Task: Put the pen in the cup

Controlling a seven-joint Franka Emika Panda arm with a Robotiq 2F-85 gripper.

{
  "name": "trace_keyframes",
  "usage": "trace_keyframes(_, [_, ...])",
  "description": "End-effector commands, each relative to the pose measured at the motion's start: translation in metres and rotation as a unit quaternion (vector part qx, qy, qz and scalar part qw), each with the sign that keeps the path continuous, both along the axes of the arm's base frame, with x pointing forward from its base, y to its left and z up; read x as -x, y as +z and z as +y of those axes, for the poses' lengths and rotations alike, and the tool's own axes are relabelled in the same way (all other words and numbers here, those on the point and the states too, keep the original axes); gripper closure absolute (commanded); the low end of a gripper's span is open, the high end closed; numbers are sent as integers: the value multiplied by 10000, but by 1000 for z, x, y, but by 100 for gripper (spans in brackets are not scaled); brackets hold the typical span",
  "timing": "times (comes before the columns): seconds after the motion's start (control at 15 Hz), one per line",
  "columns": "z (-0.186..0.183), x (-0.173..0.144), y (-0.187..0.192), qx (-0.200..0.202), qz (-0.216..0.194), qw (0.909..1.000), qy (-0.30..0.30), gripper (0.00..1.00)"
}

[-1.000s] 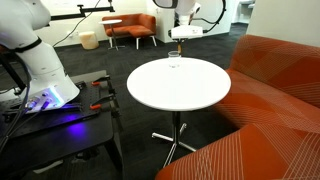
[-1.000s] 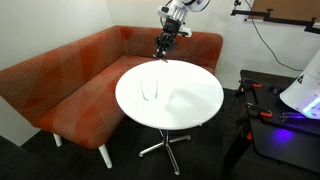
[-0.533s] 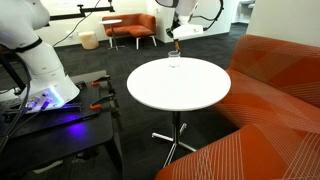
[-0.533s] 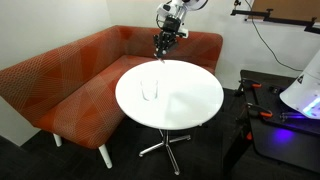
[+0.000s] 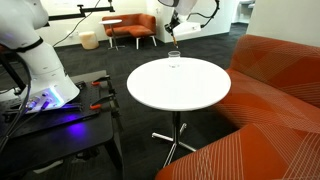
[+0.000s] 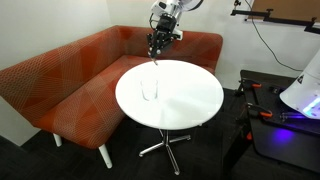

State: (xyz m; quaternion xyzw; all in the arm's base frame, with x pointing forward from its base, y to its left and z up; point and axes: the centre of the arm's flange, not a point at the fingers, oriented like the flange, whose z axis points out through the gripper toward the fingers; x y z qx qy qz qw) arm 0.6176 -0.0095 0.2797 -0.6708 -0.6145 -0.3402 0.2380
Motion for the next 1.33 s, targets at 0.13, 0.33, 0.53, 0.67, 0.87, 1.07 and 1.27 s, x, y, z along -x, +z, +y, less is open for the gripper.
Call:
trace_keyframes(0.13, [8, -16, -7, -614, -226, 9978, 107, 97])
trace_keyframes(0.33, [8, -18, -14, -822, -284, 9960, 185, 97])
trace_keyframes(0.53, [9, -23, -21, -1019, -297, 9940, 265, 97])
trace_keyframes(0.67, [11, -27, -26, -1087, -248, 9933, 296, 97])
trace_keyframes(0.87, [15, -32, -34, -1117, -147, 9931, 330, 97])
trace_keyframes(1.07, [19, -37, -43, -1145, -89, 9928, 354, 97])
trace_keyframes(1.27, [21, -41, -53, -1146, 4, 9928, 337, 97])
